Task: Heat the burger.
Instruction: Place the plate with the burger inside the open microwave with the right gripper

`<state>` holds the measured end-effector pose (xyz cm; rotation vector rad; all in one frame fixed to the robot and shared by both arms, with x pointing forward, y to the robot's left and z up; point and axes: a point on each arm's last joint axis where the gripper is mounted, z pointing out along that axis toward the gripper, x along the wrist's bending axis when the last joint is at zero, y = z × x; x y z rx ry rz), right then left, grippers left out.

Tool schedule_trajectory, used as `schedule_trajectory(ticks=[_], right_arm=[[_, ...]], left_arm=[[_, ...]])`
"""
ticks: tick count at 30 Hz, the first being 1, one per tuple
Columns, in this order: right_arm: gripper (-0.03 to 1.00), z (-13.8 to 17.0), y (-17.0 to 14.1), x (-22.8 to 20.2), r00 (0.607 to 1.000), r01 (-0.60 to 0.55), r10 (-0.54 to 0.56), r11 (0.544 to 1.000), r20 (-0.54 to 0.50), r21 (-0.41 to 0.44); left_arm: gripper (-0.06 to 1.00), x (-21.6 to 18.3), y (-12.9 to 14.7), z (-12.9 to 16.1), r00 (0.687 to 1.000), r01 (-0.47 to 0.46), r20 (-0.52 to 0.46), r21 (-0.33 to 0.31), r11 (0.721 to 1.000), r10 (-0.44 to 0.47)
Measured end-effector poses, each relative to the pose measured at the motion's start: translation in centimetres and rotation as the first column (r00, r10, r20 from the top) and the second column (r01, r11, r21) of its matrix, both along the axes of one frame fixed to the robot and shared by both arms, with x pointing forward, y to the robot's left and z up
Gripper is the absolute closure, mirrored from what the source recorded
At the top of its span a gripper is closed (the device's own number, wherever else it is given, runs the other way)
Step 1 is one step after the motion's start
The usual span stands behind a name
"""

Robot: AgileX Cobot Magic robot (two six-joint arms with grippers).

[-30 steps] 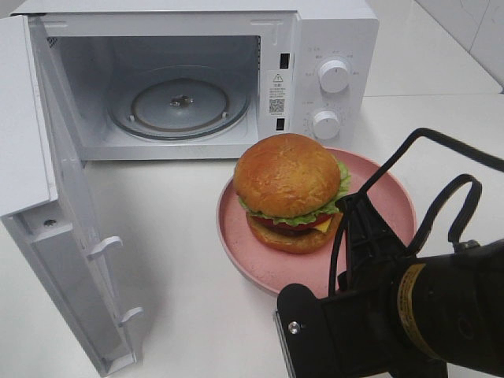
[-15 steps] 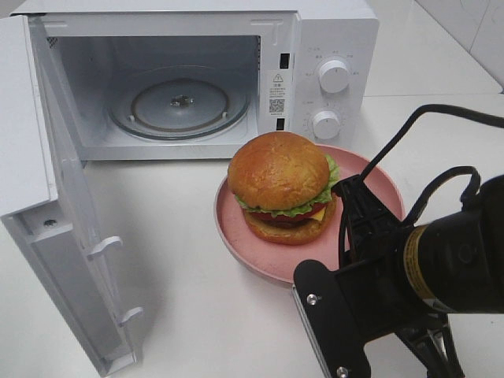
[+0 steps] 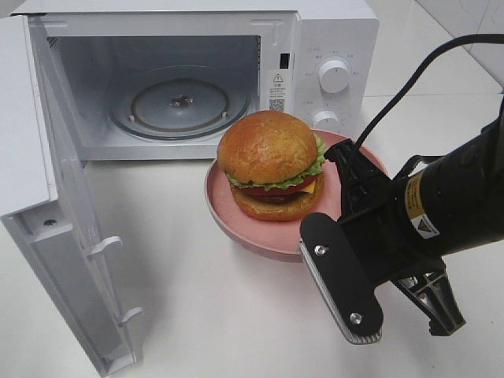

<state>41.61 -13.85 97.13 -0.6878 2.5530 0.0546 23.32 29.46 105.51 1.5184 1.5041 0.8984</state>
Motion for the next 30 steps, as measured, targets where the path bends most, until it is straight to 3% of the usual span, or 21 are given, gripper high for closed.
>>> schedule_trajectory(ticks=[16, 30], right_arm=[[0.93, 0.1, -0.4, 1.3, 0.994, -0.096, 0.099, 0.992, -0.035, 0.086], [0.93, -0.4, 2.3, 4.4, 0.993, -0.105, 0.109, 0.990, -0.039, 0.092]], left_arm=[[-0.04, 0.0, 0.0, 0.0, 1.000, 0.000, 0.000, 0.000, 1.000, 0.000], [-0.04, 0.0, 0.0, 0.0, 1.000, 0.000, 0.000, 0.000, 1.000, 0.000]])
